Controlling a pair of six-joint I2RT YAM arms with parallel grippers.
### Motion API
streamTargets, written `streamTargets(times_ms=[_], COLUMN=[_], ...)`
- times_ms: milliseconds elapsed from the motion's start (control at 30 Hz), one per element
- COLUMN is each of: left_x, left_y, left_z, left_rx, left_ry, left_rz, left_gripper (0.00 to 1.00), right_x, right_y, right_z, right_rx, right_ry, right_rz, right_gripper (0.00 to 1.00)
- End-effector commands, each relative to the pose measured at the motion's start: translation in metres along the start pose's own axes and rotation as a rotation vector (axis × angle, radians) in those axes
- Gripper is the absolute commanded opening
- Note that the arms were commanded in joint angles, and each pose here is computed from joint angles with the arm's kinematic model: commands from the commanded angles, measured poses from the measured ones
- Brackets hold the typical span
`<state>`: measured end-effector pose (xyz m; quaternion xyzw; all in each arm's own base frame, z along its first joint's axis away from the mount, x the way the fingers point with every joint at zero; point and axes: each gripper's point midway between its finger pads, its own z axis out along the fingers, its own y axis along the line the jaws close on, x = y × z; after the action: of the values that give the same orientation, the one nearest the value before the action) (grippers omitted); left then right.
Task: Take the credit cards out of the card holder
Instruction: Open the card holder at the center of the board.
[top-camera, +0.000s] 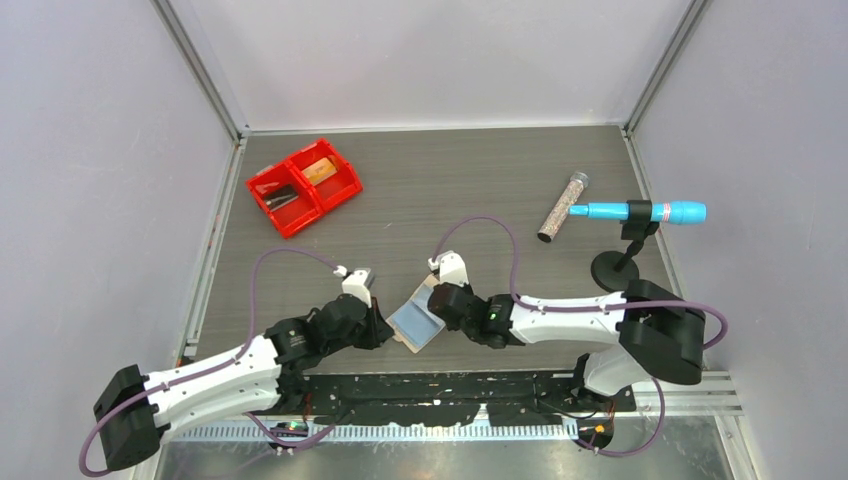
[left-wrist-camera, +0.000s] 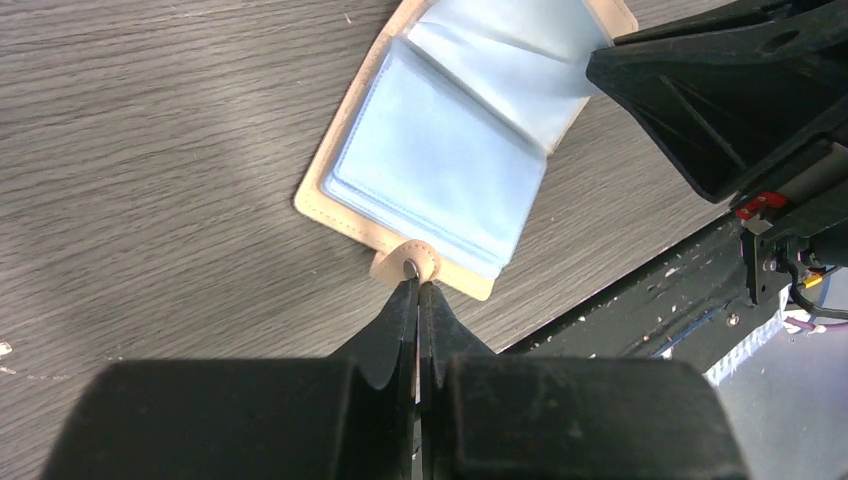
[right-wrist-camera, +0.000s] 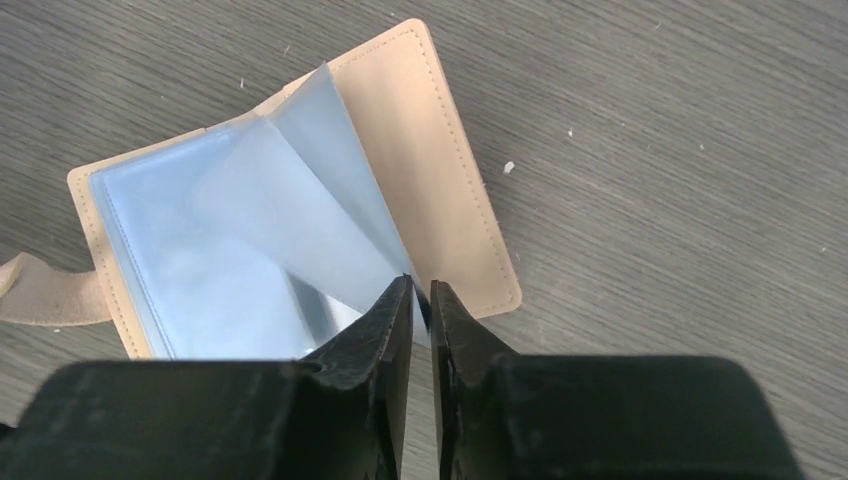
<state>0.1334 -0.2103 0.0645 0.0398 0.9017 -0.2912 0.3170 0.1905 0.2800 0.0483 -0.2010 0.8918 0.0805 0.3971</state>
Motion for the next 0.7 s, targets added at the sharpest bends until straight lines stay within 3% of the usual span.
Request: streamTargets(times_ms=[0,100,467,667], left_x=[-0.005,-0.009,-0.020,-0.019], left_y=[-0.005,-0.012,-0.047,-0.055], left_z=[0.002,0.000,-0.011,-0.011], left_rx=[0.027,0.057,0.228,0.257], left_ry=[-0.018,-0.027,-0.039,-0.022], left_rz=[0.024,0.061,0.205,0.212], left_gripper=[0.00,0.00,0.00,0.00], right_x=[-0.017,-0.013,0.031,0.023], right_y=[0.004,0.004,-0.005,-0.010], right_z=[-0.010,-0.014,-0.029,-0.037], right_rx=[-0.057,-0.080,-0.118,-0.118], right_ry=[-0.052,-0.042,0.059,0.032], right_rz=[0.069,0.108,0.297,0.312], right_gripper=[0.16,0.06,0.05,0.19])
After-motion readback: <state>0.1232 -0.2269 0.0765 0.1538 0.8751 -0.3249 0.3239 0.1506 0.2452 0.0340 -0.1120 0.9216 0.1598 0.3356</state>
